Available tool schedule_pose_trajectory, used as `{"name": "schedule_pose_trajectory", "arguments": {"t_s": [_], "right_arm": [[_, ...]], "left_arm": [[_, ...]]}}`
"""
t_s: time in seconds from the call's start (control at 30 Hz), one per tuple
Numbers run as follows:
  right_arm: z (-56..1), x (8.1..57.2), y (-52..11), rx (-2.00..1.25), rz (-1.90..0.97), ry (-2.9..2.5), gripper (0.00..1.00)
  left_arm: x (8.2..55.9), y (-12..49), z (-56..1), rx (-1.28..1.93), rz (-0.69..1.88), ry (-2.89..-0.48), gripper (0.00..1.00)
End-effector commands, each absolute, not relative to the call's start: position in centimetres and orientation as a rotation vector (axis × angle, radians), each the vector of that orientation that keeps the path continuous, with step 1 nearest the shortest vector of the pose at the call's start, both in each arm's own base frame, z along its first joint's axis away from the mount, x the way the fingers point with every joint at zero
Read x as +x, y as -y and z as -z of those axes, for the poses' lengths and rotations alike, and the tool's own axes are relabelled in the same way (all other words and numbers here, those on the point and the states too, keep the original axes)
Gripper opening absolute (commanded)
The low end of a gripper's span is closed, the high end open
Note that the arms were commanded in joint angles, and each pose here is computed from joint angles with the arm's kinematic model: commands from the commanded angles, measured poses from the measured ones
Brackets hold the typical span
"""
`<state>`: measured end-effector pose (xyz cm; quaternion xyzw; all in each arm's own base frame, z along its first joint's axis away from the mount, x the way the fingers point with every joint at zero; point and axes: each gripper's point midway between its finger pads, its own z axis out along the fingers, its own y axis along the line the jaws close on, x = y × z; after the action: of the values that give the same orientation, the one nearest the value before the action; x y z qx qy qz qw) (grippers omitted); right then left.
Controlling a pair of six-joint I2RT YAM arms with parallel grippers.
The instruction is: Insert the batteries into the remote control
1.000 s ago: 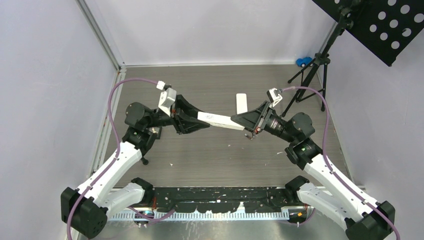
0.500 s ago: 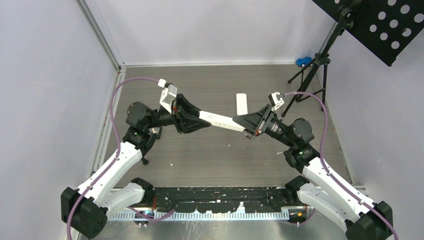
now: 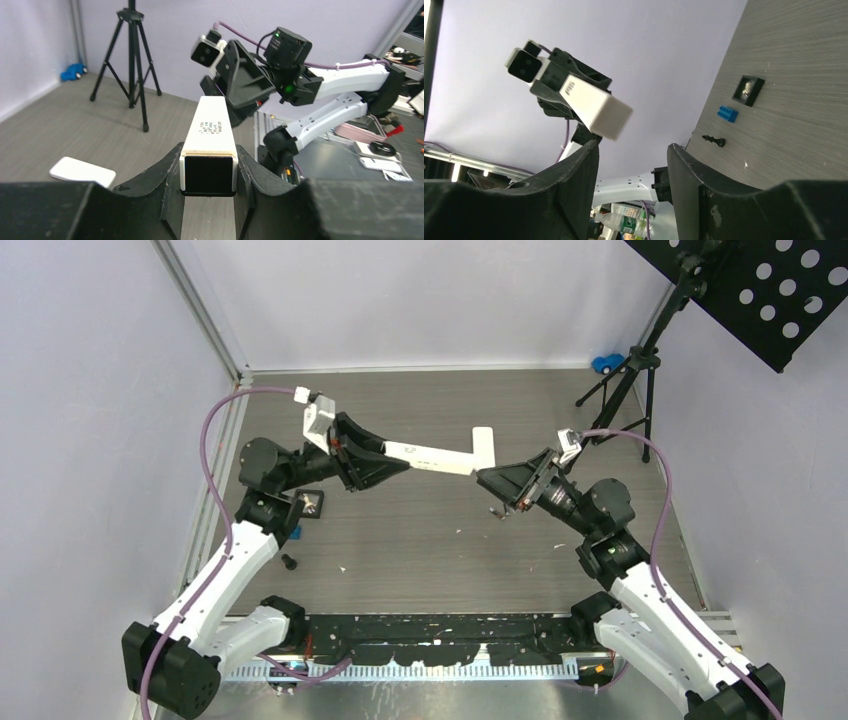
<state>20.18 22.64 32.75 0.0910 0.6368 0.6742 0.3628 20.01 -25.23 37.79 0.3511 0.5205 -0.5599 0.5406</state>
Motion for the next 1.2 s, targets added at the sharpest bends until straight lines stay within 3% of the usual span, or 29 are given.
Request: {"name": "schedule_pose_trajectory", "arguments": {"t_s": [0.0, 0.1, 0.2, 0.5, 0.93, 1.17], "right_arm": [[-32.8, 20.0, -22.4, 0.229, -1.671, -1.693, 0.61], [-32.9, 20.0, -21.9, 0.269, -1.633, -1.725, 0.73], [-33.9, 19.8, -21.7, 0.273, -1.627, -1.722, 0.77], [-35.8, 19.6, -22.3, 0.258, -1.714, -1.69, 0.76], [-36.6, 20.6, -23.6, 0.266, -1.776, -1.734, 0.38], [-38.1, 19.9, -24.3, 0.276, -1.895, -1.755, 0.07]], "left_arm": [[20.4, 24.5, -41.7, 0.839, 1.227, -1.087, 0.0], [20.3, 24.8, -40.9, 0.879, 1.24, -1.095, 0.0], [19.9, 25.1, -40.1, 0.935, 1.262, -1.101, 0.0], [19.7, 25.1, -39.0, 0.984, 1.246, -1.108, 0.0], [19.7, 25.2, -38.5, 0.99, 1.257, -1.124, 0.0], [20.6, 25.1, -38.0, 0.968, 1.215, -1.166, 0.0]]}}
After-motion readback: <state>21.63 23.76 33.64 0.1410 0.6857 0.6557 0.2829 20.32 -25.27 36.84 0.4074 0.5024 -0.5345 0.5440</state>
